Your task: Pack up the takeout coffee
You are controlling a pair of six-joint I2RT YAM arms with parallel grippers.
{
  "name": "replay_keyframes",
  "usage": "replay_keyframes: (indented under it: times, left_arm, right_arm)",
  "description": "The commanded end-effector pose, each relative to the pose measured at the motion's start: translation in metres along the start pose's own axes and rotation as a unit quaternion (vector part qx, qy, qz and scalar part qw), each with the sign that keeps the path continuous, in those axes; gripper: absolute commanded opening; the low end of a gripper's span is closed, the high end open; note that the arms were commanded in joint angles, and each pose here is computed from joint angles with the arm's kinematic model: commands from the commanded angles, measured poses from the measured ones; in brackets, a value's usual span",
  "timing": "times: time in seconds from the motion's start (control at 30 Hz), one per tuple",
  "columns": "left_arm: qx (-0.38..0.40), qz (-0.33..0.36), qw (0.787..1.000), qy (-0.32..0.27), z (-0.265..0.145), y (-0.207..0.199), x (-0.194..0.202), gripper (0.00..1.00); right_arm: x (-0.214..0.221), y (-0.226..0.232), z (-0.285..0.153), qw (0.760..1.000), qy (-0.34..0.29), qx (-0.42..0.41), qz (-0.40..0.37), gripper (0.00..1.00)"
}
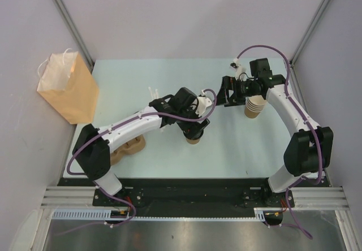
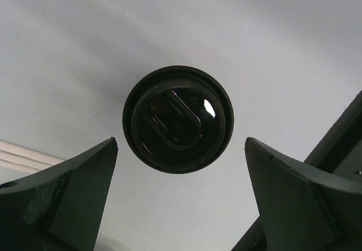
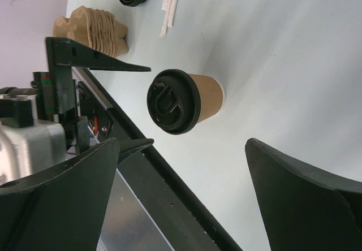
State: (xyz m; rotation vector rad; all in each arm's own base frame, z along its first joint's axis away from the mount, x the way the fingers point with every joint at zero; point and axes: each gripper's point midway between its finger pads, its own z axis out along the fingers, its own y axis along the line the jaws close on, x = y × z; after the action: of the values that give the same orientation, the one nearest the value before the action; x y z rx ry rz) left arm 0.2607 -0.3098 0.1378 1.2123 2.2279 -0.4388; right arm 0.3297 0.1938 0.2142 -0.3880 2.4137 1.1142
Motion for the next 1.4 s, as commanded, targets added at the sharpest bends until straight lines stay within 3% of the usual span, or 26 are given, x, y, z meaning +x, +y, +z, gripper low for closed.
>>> replay_keyframes:
  times: [0.0, 0.4, 0.87, 1.37]
  left_arm:
    - [0.013, 0.011, 1.0, -0.02, 0.0, -0.004, -0.02, 0.99]
    - [0.021, 0.01, 1.0, -0.005, 0.019, -0.004, -0.015, 0.97]
    - [0.012, 0.01, 1.0, 0.006, 0.028, 0.0, -0.006, 0.75]
    - [-0.009, 0.013, 1.0, 0.027, 0.034, 0.007, 0.006, 0.81]
  right_arm:
    - [-0.014, 0.011, -0.002, 1.0, -0.016, -0.02, -0.015, 1.0]
    - [-0.015, 0.013, -0.003, 0.999, -0.017, -0.028, -0.013, 1.0]
    - [-0.016, 0.01, -0.002, 0.999, -0.017, -0.028, -0.008, 0.99]
    - [-0.017, 0.006, -0.001, 0.999, -0.018, -0.027, -0.002, 1.0]
